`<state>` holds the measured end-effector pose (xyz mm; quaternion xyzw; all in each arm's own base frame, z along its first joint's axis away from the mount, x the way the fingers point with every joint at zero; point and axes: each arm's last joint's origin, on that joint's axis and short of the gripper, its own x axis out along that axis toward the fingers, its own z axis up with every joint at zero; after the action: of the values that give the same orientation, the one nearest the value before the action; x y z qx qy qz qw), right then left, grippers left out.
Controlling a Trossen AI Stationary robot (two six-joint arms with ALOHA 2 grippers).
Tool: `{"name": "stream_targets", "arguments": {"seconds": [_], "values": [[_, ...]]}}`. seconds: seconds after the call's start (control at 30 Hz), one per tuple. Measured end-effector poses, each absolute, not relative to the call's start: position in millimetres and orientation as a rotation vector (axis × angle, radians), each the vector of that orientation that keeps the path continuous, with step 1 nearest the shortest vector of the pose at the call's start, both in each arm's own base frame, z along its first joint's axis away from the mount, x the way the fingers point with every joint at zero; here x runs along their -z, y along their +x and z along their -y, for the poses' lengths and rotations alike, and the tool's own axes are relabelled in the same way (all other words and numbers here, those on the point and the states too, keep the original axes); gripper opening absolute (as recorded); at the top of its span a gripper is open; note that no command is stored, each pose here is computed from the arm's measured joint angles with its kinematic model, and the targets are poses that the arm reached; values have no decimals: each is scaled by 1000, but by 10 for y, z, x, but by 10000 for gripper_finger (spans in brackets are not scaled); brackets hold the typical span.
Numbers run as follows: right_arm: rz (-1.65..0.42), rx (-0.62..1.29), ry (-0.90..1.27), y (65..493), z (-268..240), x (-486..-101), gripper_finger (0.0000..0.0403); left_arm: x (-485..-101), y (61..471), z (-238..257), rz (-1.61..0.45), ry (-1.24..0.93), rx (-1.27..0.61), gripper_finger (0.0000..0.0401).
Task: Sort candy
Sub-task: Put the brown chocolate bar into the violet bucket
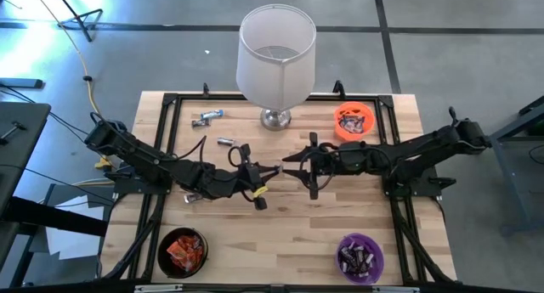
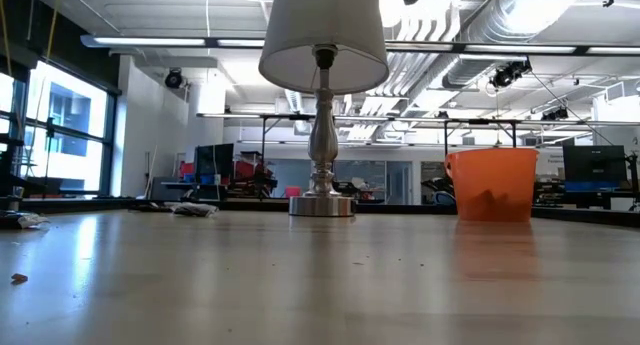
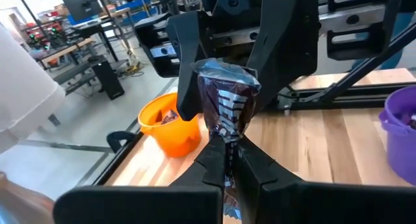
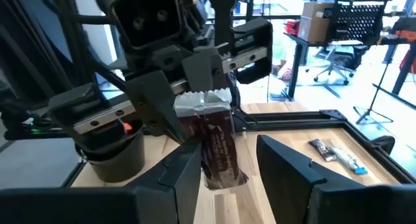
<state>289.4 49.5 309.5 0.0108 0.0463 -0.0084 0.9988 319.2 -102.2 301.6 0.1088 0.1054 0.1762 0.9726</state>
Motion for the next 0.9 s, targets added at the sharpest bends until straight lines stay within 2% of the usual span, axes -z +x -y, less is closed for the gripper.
{"name": "stream_targets", "arguments": {"seconds": [0.5,0.9], "values": [[-76,-25,-76,2893,-505,-3113,148,-3038,3201,1039,-190,186,-287,0],[-74,-40,-90,2905,-437,-3115,200,-3037,3202,1044,-191,188,-267,0]]}}
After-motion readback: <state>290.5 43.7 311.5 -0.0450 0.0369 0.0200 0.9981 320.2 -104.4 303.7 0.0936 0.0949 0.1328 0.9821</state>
